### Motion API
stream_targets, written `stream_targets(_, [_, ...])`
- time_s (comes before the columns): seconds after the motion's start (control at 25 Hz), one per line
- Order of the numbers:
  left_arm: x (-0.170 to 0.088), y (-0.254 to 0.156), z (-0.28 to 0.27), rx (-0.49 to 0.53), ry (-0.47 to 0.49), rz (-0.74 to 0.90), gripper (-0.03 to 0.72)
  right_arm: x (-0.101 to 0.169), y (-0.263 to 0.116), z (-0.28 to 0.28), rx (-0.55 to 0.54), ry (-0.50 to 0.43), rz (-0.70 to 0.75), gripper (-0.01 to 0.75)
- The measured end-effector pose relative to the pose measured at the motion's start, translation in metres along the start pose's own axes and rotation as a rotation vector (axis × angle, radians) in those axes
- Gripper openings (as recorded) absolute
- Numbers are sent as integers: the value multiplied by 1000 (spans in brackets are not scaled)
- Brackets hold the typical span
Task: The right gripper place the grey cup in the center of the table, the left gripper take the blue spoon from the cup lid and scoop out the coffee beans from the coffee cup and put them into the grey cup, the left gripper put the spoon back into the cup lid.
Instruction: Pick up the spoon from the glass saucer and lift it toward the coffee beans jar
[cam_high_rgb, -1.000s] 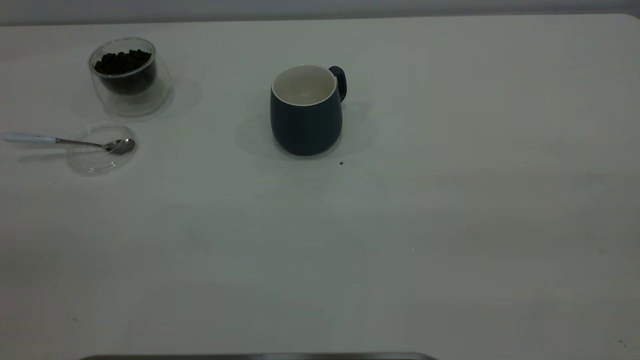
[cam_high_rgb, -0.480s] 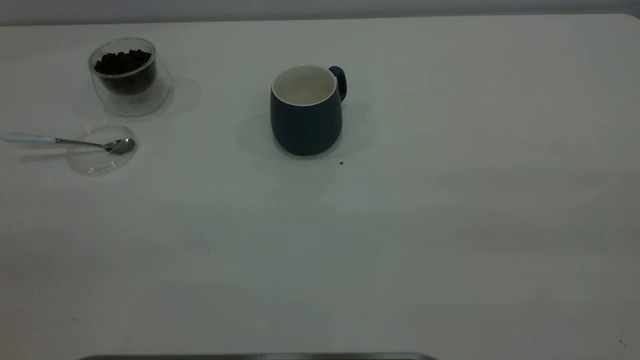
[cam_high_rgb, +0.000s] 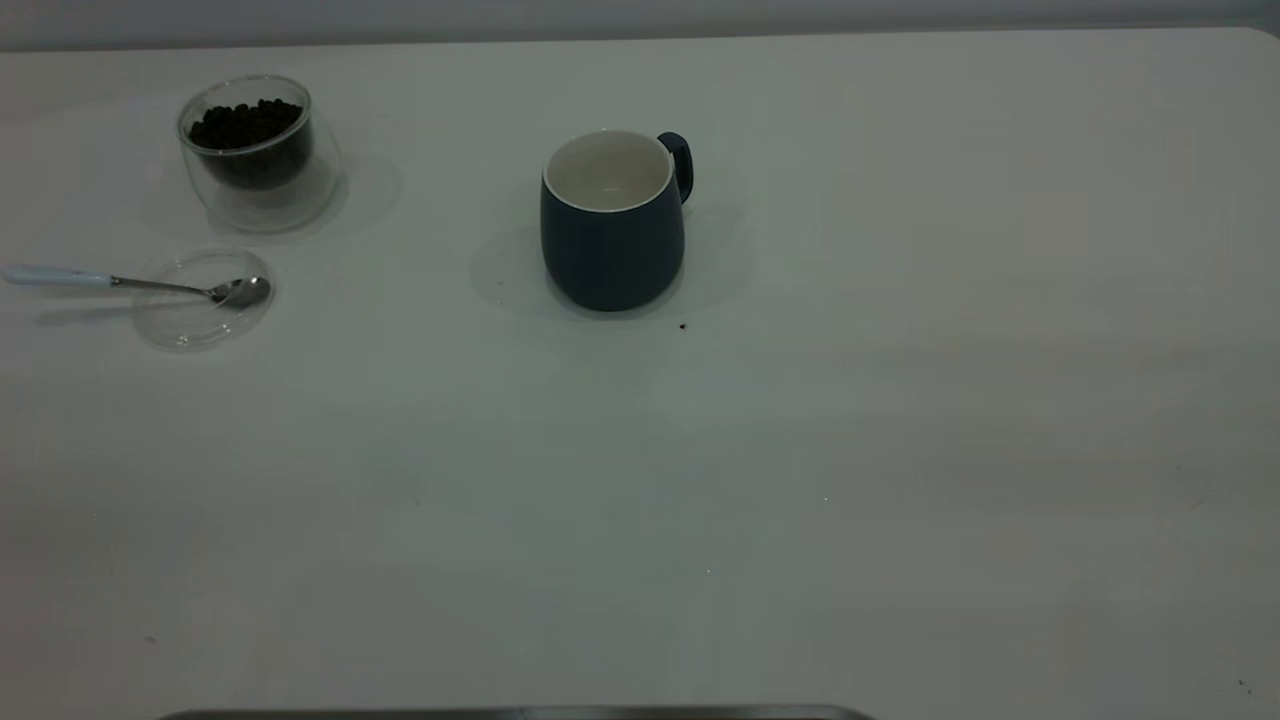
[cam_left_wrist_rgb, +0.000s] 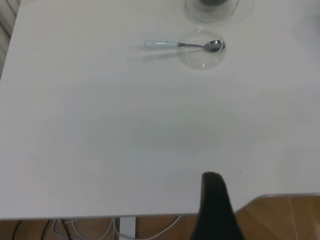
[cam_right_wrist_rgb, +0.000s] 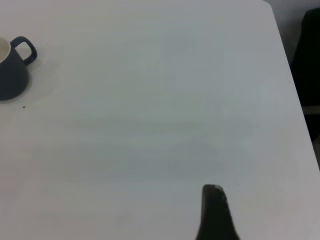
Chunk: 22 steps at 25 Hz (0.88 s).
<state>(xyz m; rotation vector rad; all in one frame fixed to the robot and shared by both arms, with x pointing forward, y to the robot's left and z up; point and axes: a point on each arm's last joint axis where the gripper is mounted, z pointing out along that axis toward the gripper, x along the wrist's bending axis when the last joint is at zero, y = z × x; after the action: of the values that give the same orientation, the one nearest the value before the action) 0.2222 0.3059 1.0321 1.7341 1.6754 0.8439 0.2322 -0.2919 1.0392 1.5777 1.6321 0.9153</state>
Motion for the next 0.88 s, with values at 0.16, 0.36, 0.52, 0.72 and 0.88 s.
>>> stream_targets(0.16, [0,0,0,0,0,0,592,0,0,0,0,0,-1,484])
stream_targets(0.36, [0,0,0,0,0,0,592,0,0,0,0,0,-1,484])
stream_targets(0.52, [0,0,0,0,0,-3,592,0,0,0,0,0,-1,484])
stream_targets(0.72, [4,5,-2,-15,40,-97,592,0,0,0,0,0,-1,484])
stream_targets(0.88, [13,27,1,34,136,-197,592,0,0,0,1,0,-1,484])
